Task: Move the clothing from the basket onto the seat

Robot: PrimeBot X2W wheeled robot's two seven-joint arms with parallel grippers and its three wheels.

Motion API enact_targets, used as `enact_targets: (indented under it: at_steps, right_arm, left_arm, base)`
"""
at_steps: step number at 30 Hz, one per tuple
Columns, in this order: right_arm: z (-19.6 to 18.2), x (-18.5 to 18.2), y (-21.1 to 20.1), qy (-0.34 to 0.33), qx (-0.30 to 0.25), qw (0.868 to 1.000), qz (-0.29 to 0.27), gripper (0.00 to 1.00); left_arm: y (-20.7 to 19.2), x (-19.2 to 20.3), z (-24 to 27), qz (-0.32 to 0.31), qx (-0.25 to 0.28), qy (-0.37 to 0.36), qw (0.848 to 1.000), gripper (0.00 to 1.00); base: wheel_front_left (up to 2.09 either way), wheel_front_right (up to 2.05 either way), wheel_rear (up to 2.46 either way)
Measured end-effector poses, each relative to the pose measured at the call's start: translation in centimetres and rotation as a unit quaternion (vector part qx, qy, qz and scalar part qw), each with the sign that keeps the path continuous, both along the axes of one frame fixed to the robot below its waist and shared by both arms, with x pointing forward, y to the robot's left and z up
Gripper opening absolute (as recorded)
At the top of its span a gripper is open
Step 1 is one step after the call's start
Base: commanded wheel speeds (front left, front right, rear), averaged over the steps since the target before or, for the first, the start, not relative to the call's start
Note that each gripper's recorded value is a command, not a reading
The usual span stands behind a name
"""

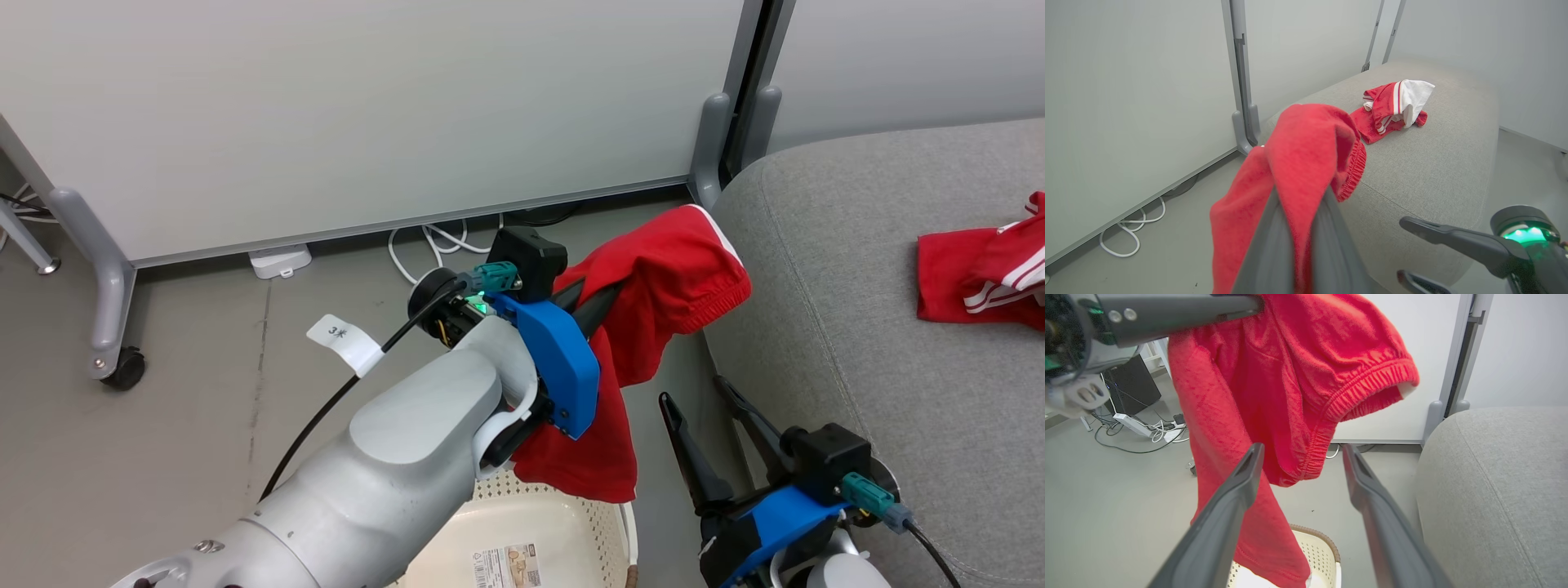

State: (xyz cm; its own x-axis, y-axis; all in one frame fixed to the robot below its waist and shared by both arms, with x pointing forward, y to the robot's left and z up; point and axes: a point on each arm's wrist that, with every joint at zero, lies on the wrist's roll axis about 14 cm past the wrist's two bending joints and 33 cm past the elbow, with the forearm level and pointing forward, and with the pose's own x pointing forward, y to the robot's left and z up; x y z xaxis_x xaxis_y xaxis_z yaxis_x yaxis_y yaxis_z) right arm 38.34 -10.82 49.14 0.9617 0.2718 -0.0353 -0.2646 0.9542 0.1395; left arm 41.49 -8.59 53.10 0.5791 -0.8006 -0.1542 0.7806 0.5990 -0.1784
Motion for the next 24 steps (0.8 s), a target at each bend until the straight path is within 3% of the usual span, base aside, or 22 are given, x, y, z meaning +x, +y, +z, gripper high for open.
enact_targets:
  at_steps: [14,24]
  right_arm:
    - [-0.5,-0.1,3.1,0.018,-0.006,0.999,0.050,1.00]
    - [-1.2,1.9,5.4,0.047,-0.052,0.993,0.096,1.00]
  left_arm:
    - [-0.6,-0.5,-0.5,-0.010,-0.004,0.013,1.000,0.00]
    - [-0.8,-0.5,-0.5,-0.016,-0.006,0.015,1.000,0.00]
  base:
    - [0.00,0.00,0.00]
    - [0.00,0.00,0.00]
